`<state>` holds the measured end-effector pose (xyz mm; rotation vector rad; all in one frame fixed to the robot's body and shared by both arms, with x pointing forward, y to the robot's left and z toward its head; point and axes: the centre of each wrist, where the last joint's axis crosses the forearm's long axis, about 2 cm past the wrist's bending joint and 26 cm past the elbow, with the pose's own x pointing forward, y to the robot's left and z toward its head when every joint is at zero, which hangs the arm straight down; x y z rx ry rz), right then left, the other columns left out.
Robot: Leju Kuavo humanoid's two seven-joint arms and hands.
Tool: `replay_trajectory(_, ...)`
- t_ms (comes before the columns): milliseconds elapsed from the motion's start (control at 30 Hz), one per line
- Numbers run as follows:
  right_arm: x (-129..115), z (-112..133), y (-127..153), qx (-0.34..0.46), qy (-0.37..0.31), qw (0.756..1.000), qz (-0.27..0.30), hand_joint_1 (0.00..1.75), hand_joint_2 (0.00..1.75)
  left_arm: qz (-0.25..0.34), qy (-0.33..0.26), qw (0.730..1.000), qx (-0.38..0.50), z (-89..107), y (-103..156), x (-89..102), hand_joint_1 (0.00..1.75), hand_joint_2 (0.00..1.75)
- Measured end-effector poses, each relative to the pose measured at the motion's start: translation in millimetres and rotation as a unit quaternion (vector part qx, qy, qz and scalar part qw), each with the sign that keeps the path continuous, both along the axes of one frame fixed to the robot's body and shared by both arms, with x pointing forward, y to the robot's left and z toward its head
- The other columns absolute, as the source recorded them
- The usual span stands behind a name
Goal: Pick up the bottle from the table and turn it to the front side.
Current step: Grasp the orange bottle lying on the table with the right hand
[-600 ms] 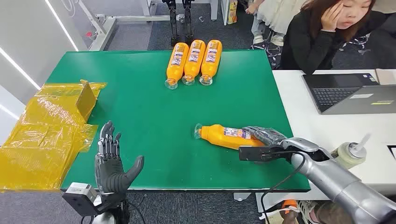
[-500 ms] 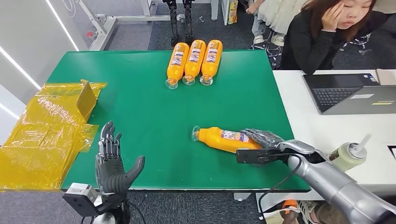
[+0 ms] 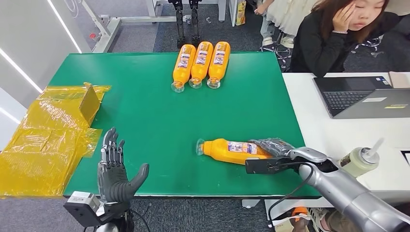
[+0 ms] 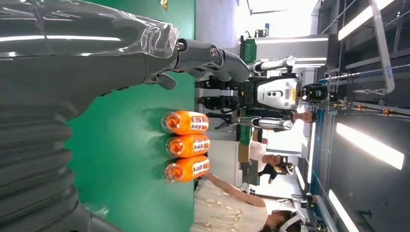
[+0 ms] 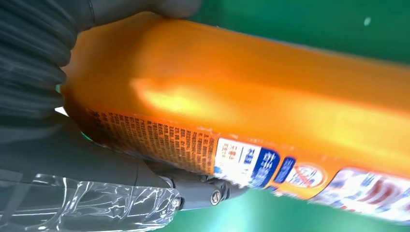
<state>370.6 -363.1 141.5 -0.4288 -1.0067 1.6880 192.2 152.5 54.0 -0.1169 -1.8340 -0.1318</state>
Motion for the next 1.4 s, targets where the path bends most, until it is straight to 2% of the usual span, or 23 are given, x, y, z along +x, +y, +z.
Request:
replay_trajectory(400,-2,8,8,-0.001,-0.022,1.000,0.011,1.75,1.75,0.003,-0.009,1.000,-0.003,4.4,1,-0.7,0.00,1.75)
replay_trajectory(567,-8,5,14,-0.001,-0.058,0.998,0.008,1.75,1.75,0.000,-0.018,1.000,0.002,8.1,1,0.7,0.00,1.75)
replay_trajectory(767,-15,17,22,0.033,-0.120,0.992,0.017,1.75,1.75,-0.007,-0.028,1.000,0.011,10.6,0,1.3,0.00,1.75)
replay_trajectory(933,-30,20,28,0.050,-0.162,0.985,0.031,1.75,1.75,-0.002,-0.042,0.999,0.021,11.0,1,2.7,0.00,1.75)
replay_trajectory(1400,-42,23,32,0.072,-0.177,0.981,0.030,1.75,1.75,0.000,-0.044,0.999,0.024,11.1,2,3.3,0.00,1.75)
